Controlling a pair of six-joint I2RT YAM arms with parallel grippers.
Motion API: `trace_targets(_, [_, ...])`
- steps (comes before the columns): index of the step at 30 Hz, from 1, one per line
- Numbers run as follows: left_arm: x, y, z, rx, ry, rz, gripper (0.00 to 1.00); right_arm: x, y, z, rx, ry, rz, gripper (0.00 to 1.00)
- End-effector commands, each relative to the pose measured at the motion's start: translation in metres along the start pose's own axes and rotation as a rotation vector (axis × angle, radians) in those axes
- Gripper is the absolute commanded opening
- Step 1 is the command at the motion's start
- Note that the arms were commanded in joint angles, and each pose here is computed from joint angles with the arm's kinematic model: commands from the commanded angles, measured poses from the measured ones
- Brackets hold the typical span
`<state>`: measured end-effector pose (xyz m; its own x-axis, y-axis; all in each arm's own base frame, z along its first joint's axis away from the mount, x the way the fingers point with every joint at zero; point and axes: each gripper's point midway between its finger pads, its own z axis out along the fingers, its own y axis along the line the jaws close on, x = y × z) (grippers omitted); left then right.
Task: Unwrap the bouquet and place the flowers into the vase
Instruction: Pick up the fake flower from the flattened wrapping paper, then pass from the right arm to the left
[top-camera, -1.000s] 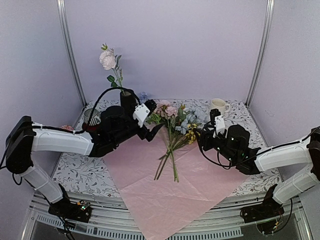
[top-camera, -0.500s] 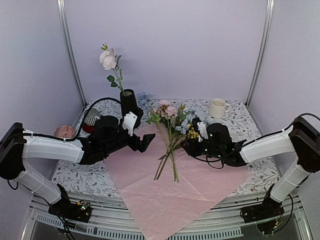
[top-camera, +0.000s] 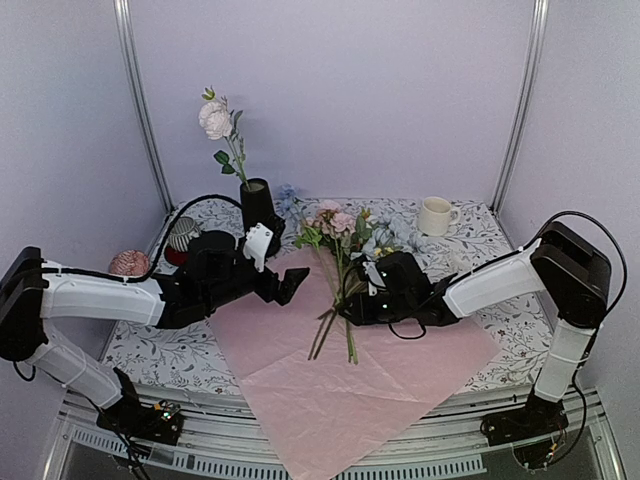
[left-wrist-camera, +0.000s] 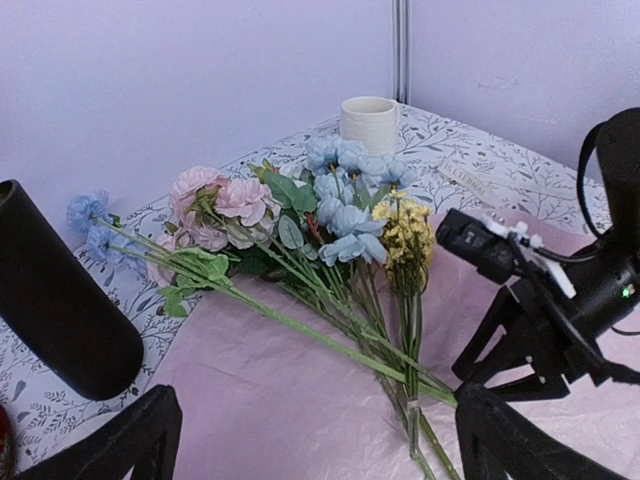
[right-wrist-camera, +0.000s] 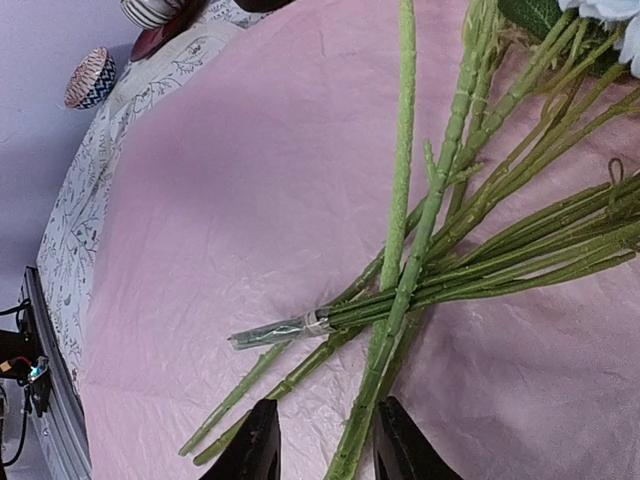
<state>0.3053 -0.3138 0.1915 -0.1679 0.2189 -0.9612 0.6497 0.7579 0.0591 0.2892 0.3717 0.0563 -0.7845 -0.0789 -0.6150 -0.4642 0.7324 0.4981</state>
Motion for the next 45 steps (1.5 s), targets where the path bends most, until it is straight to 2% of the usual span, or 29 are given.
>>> trace_targets(1, [-0.010,0.000,-0.007,0.004,-0.033,0.014,0.98,0.007,-0.002,0.012,0.014,0.051,0.023,0.33])
trace_targets(13, [-0.011,-0.003,-0.007,0.019,-0.031,0.028,0.98,0.012,-0.009,0.026,0.048,0.074,0.042,0.28])
trace_targets(14, [-0.009,-0.002,-0.007,0.016,-0.026,0.029,0.98,0.011,-0.009,0.027,0.047,0.075,0.043,0.27])
trace_targets(17, [-0.007,-0.003,-0.005,0.016,-0.013,0.032,0.98,0.008,-0.008,0.026,0.045,0.068,0.045,0.16])
trace_targets(21, [-0.006,-0.004,-0.004,0.020,-0.008,0.028,0.98,-0.008,-0.004,0.011,0.054,0.001,0.045,0.13])
trace_targets(24, [-0.008,-0.001,-0.004,0.004,-0.010,0.010,0.98,-0.022,0.000,-0.004,0.060,-0.059,0.039,0.04])
trace_targets(30, [-0.011,-0.001,-0.004,0.005,-0.008,-0.040,0.98,-0.040,0.006,-0.031,0.057,-0.148,0.033,0.05])
trace_targets(33, [-0.015,-0.002,-0.005,0.011,-0.022,-0.098,0.98,-0.046,0.011,-0.042,0.032,-0.188,0.029,0.05])
trace_targets(37, [-0.025,-0.006,-0.005,0.054,-0.060,-0.255,0.98,-0.052,0.022,-0.064,-0.044,-0.269,0.018,0.05])
trace_targets(40, [-0.038,-0.014,-0.005,0.127,-0.090,-0.387,0.98,-0.057,0.035,-0.084,-0.120,-0.341,-0.023,0.04])
trace_targets(45, [-0.074,-0.027,-0.013,0.308,-0.187,-0.511,0.98,-0.063,0.076,-0.129,-0.273,-0.491,-0.178,0.04])
